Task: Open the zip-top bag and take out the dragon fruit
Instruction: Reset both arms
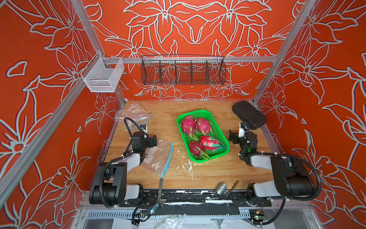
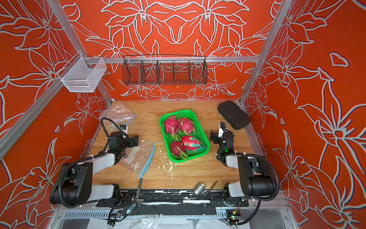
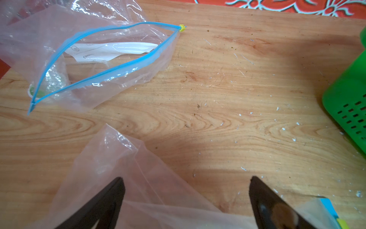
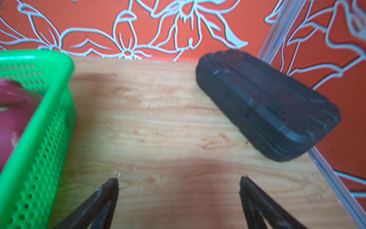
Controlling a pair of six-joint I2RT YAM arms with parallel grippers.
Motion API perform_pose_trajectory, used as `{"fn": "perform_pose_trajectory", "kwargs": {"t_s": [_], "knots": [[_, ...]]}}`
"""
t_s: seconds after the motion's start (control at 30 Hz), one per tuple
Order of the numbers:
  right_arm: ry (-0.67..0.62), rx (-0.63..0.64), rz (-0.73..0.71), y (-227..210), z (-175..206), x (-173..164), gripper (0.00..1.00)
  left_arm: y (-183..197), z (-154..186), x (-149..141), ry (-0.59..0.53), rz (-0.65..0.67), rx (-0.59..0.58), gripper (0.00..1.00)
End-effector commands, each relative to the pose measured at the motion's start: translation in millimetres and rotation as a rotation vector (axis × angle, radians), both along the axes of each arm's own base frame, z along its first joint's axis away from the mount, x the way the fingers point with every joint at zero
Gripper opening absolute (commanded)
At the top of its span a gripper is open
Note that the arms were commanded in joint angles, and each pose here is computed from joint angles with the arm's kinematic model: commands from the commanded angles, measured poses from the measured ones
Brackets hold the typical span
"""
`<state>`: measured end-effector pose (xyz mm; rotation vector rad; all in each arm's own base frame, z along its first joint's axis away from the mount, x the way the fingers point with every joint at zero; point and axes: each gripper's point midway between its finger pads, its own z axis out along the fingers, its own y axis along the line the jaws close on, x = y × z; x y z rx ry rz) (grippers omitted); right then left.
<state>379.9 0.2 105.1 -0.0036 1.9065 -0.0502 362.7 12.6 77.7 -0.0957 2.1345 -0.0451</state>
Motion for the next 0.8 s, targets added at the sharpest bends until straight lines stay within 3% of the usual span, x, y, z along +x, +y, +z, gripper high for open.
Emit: {"fn": "perform_pose_trajectory", "kwargs": {"t_s": [0.0,0.77], "knots": [[0.061,-0.006,-0.022,-5.1,-12.2,-5.7,0.97,-2.1,6.5,4.1,-0.026,-0.011,-0.011,0.97],[0.056,-0.004,-0.020,-4.6,-12.0,-5.5,0.97,-1.8,5.9,3.8,-0.024,-0.011,-0.012,0.97]]}}
